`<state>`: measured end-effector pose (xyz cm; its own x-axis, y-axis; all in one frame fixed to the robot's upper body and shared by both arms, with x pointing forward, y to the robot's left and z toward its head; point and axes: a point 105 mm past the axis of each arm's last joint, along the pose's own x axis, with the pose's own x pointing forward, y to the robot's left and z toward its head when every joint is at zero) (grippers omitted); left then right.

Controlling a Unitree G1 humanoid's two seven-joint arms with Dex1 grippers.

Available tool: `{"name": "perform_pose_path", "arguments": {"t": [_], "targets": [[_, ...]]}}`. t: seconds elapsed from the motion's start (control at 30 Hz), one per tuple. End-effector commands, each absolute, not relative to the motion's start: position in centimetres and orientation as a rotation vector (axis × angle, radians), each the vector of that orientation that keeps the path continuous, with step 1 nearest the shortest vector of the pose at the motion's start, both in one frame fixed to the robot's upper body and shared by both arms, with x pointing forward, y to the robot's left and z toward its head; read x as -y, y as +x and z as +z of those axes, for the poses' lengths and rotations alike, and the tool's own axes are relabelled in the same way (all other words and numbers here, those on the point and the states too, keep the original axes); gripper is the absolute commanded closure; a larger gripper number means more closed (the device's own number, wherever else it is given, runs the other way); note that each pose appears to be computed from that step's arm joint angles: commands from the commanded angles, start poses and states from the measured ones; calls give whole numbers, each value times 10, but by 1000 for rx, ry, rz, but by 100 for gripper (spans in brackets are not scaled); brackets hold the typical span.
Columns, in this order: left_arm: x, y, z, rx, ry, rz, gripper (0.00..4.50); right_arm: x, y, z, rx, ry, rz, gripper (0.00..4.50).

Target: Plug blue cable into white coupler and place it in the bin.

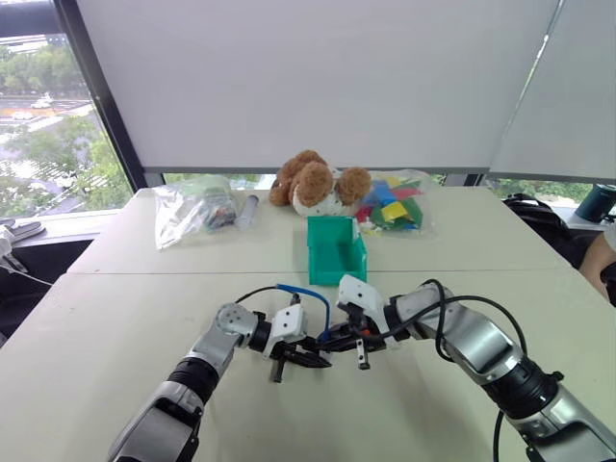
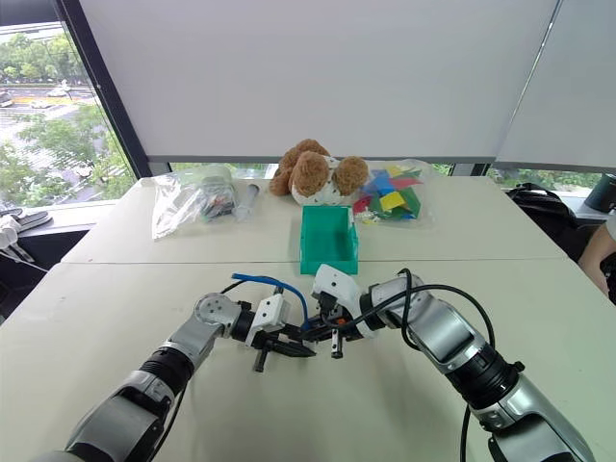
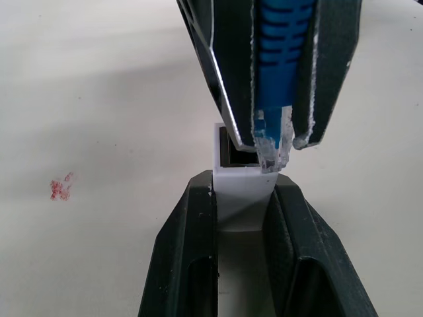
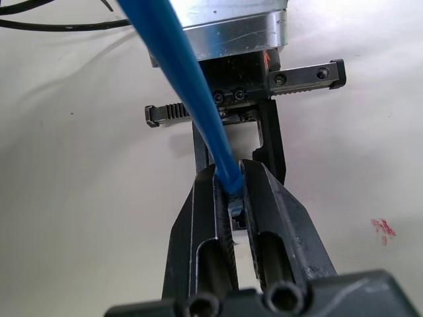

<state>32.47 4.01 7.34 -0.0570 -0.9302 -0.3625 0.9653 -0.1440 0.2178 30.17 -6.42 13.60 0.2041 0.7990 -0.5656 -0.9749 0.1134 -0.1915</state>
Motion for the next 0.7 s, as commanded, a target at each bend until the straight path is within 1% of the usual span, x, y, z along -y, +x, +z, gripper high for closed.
{"name": "perform_pose_path", "arguments": {"t": [0.03,0.27,0.57,0.7], "targets": [[-41,323,70,-103,497,-1652,416,78,312,143,-369,-605,1271,450],[-41,324,70,-104,502,-1649,416,75,307,153,-357,-561,1300,450],[-40,324,70,-103,502,-1649,416,75,308,153,-356,-567,1297,450],[-41,323,69,-105,502,-1648,416,69,303,152,-350,-565,1329,450]]}}
